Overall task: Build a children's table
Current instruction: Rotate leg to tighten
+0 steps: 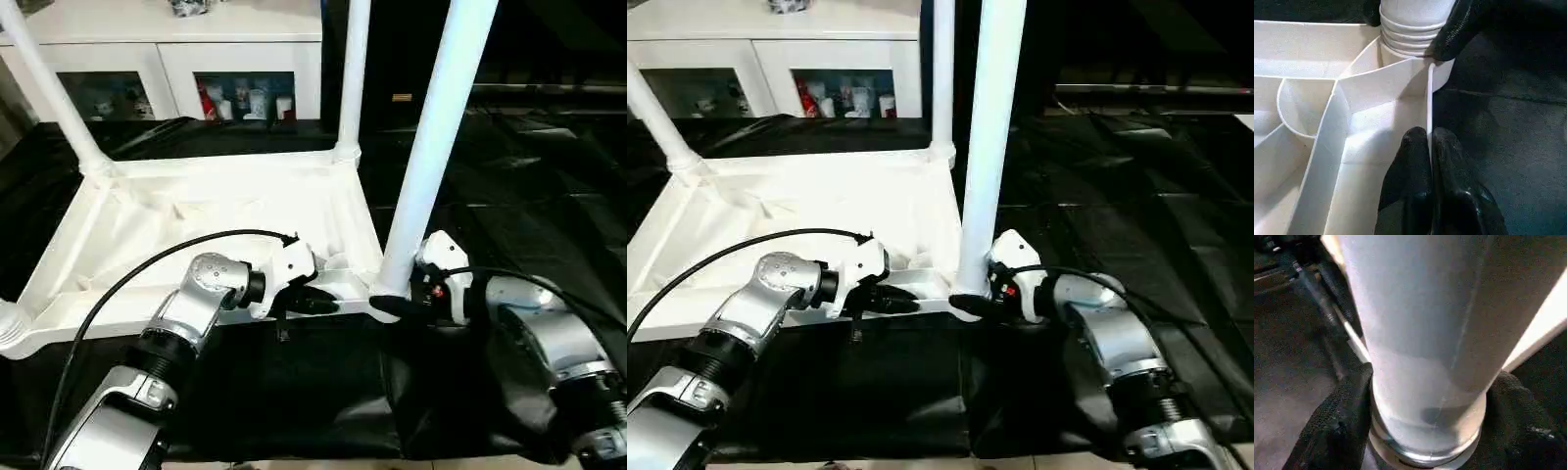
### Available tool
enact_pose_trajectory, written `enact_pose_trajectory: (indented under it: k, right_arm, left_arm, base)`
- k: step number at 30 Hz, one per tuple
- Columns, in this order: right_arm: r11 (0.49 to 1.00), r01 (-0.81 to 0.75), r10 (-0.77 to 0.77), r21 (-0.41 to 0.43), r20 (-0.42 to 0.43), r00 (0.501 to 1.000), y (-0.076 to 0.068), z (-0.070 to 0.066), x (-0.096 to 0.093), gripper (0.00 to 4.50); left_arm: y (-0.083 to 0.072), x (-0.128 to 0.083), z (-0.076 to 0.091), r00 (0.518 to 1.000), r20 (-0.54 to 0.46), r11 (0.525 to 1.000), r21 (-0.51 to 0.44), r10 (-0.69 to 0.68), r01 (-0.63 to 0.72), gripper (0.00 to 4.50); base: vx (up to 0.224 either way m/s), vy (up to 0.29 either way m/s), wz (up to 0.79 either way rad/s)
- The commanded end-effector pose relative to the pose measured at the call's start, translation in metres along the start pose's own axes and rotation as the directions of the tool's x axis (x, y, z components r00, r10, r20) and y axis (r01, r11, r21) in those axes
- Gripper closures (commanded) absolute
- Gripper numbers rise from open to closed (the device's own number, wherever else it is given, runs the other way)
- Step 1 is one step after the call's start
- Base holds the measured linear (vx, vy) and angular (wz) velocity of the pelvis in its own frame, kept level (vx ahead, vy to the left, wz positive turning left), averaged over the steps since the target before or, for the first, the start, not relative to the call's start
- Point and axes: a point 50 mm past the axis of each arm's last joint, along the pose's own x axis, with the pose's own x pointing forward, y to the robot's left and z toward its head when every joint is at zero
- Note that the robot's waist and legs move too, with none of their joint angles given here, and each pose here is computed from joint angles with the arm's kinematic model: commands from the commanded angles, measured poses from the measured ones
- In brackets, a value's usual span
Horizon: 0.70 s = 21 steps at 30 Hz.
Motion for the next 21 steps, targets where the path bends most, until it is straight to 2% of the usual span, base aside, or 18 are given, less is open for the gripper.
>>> enact_pose_trajectory:
  k: [1,2,4,7,9,12,14,15,16,18,21]
  right_arm:
    - [0.991,0.116,-0.117,0.07,0.007,0.993,-0.005,-0.006,0.009,1.79]
    - [0.961,0.244,-0.248,0.131,0.009,0.969,-0.009,-0.01,0.018,1.79]
    - [0.942,0.296,-0.301,0.158,0.006,0.954,-0.011,-0.012,0.021,1.79]
    - [0.833,0.475,-0.488,0.282,-0.029,0.872,-0.009,-0.017,0.046,1.8]
    - [0.811,0.515,-0.523,0.278,-0.052,0.851,-0.006,-0.017,0.056,1.8]
    - [0.82,0.516,-0.522,0.246,-0.048,0.852,-0.003,-0.009,0.07,1.8]
    - [0.833,0.501,-0.509,0.235,-0.03,0.86,-0.002,-0.006,0.072,1.8]
    - [0.843,0.48,-0.496,0.243,0.005,0.869,-0.002,-0.002,0.072,1.8]
    - [0.845,0.475,-0.494,0.245,0.019,0.869,-0.003,0.0,0.071,1.24]
    - [0.844,0.475,-0.5,0.249,0.046,0.865,-0.006,0.002,0.067,1.1]
    - [0.878,0.421,-0.454,0.229,0.12,0.883,-0.016,0.011,0.049,0.75]
  left_arm:
    - [-0.001,0.014,0.001,0.998,0.024,0.999,-0.018,0.05,-0.049,4.5]
    - [0.002,0.022,0.0,0.992,0.005,0.991,-0.038,0.129,-0.129,4.5]
    - [0.002,0.026,0.0,0.988,0.002,0.986,-0.048,0.157,-0.157,4.5]
    - [0.0,0.053,0.006,0.968,-0.025,0.963,-0.101,0.248,-0.249,4.5]
    - [-0.003,0.064,0.01,0.966,-0.027,0.959,-0.115,0.258,-0.259,4.5]
    - [-0.007,0.079,0.018,0.966,-0.026,0.96,-0.111,0.257,-0.258,4.5]
    - [-0.007,0.08,0.02,0.967,-0.021,0.962,-0.099,0.255,-0.255,4.5]
    - [-0.006,0.08,0.02,0.967,-0.021,0.963,-0.089,0.255,-0.256,4.5]
    - [-0.005,0.078,0.02,0.967,-0.019,0.963,-0.085,0.255,-0.255,4.5]
    - [-0.004,0.076,0.019,0.967,-0.014,0.964,-0.074,0.255,-0.255,4.5]
    - [-0.001,0.061,0.016,0.976,0.007,0.975,-0.041,0.218,-0.217,4.5]
  base:
    - [0.0,0.0,0.0]
    - [0.0,0.0,0.0]
    - [0.0,0.0,0.0]
    - [0.0,0.0,0.0]
    - [0.0,0.0,0.0]
    - [0.0,0.0,0.0]
    - [0.0,0.0,0.0]
    - [0.0,0.0,0.0]
    - [0.0,0.0,0.0]
    - [0.0,0.0,0.0]
    - [0.0,0.0,0.0]
